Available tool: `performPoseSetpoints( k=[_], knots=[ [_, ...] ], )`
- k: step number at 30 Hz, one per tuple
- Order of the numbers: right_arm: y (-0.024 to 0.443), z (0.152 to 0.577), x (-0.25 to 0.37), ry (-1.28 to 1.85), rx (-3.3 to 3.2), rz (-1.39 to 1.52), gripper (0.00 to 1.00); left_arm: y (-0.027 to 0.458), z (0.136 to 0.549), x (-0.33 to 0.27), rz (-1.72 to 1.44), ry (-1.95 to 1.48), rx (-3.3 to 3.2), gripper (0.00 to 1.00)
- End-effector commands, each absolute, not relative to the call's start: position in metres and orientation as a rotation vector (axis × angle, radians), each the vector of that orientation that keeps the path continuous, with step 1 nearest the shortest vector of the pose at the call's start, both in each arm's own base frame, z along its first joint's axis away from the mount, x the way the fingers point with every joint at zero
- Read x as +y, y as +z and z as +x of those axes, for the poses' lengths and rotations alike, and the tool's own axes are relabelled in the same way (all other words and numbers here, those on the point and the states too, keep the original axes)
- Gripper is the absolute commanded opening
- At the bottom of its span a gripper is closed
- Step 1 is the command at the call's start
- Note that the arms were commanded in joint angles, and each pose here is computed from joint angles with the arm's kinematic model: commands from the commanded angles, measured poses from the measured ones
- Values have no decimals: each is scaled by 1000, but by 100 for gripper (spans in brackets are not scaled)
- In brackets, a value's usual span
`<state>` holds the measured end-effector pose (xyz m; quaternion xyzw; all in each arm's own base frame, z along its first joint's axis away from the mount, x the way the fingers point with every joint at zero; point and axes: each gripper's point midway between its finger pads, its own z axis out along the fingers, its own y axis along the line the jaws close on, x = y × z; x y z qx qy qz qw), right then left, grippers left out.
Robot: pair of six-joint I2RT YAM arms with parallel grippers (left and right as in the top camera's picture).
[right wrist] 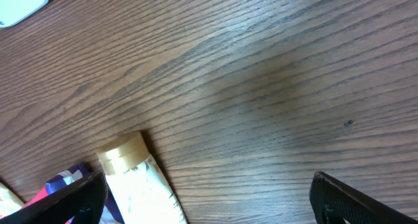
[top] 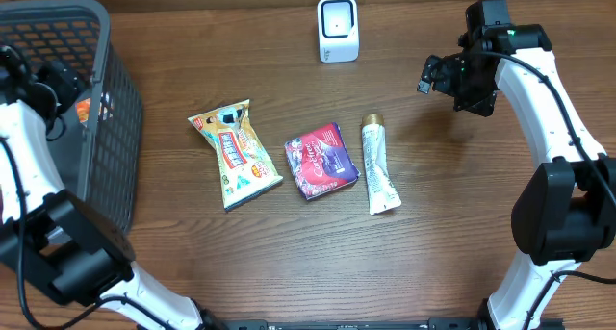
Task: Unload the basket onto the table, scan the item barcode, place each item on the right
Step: 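Reach into the basket and grasp the small orange snack packet with left gripper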
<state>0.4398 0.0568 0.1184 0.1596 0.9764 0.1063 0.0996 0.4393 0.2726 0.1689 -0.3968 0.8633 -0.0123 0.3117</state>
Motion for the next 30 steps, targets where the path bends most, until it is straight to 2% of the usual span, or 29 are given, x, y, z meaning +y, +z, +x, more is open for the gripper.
performPoseSetpoints(
  k=[1, 15, 26, 30],
  knots=[
    [139, 446, 56, 320, 2830, 464, 100, 142, 433, 283, -963, 191, 2393, 83],
    [139, 446, 56, 320, 2830, 464, 100, 70, 447, 282, -908, 170, 2520, 82],
    [139, 446, 56, 320, 2830, 464, 100, 72, 473, 285, -769, 132, 2459, 82],
    [139, 446, 56, 320, 2830, 464, 100, 58, 474, 277, -752, 84, 2456, 83]
  ],
)
